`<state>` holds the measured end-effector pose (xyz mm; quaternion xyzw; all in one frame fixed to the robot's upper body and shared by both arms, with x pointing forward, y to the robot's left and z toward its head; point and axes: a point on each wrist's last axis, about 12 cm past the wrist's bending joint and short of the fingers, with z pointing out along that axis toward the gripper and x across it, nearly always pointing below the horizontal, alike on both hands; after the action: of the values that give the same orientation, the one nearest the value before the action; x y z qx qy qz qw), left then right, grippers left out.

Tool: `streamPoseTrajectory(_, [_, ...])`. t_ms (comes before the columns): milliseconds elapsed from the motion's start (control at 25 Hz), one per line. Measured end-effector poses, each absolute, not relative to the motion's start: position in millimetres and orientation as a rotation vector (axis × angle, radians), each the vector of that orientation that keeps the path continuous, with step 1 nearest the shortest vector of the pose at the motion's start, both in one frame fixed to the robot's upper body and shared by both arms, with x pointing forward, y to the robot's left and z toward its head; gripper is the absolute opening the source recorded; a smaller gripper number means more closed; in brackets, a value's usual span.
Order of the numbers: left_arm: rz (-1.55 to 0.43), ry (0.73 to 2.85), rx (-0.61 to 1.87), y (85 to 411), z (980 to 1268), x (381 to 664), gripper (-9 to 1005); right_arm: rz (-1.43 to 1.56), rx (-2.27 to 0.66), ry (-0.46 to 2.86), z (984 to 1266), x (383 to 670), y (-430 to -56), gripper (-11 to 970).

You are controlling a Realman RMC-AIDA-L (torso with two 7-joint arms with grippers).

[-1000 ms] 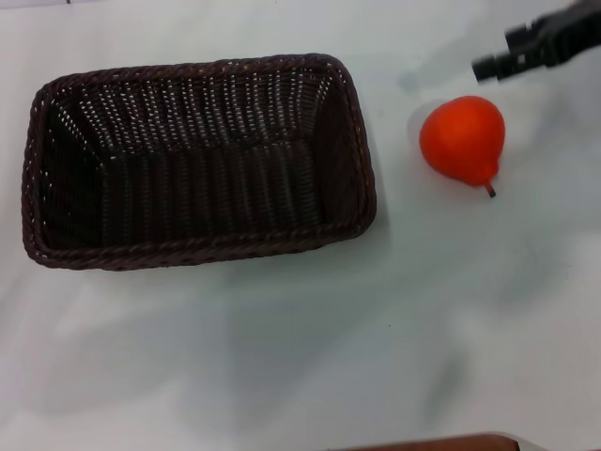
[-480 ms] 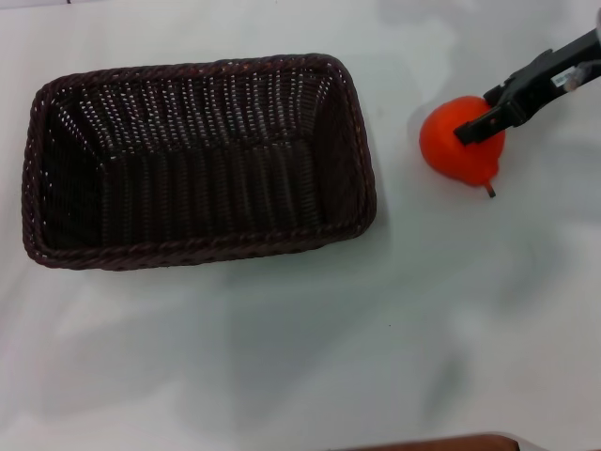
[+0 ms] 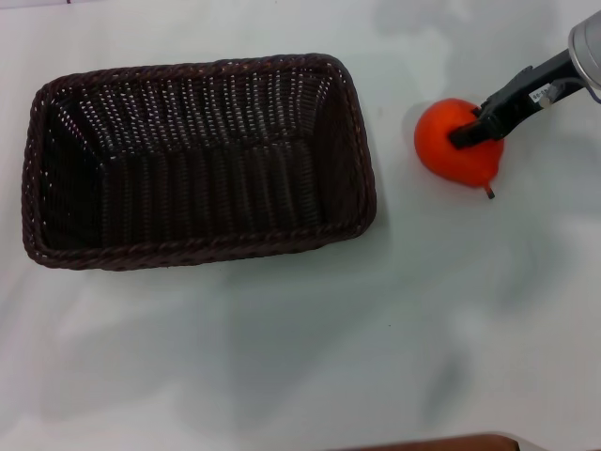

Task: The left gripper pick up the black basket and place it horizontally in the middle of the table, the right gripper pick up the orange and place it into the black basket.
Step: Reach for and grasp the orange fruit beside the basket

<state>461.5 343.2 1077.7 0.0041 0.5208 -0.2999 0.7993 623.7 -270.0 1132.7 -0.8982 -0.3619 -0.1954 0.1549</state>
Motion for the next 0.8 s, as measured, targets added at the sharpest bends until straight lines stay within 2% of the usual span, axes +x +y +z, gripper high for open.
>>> streamPoseTrajectory(120, [-0.644,1.123,0.005,342.9,1076.8,461.7,594,-0.567,-2.571,-1.037,1132.0,622.9,-271.6,373])
streamPoseTrajectory(440, [-0.64,1.125,-0.001,344.0,1076.0,460.2,594,-0.607,-2.545,-1.008,1134.4,623.9,-272.2,245])
streamPoseTrajectory(800, [-0.633,1.124,-0.005,346.0,1076.6,460.5,594,-0.772,-2.463,-0.869,1149.3,628.8,-290.4,164])
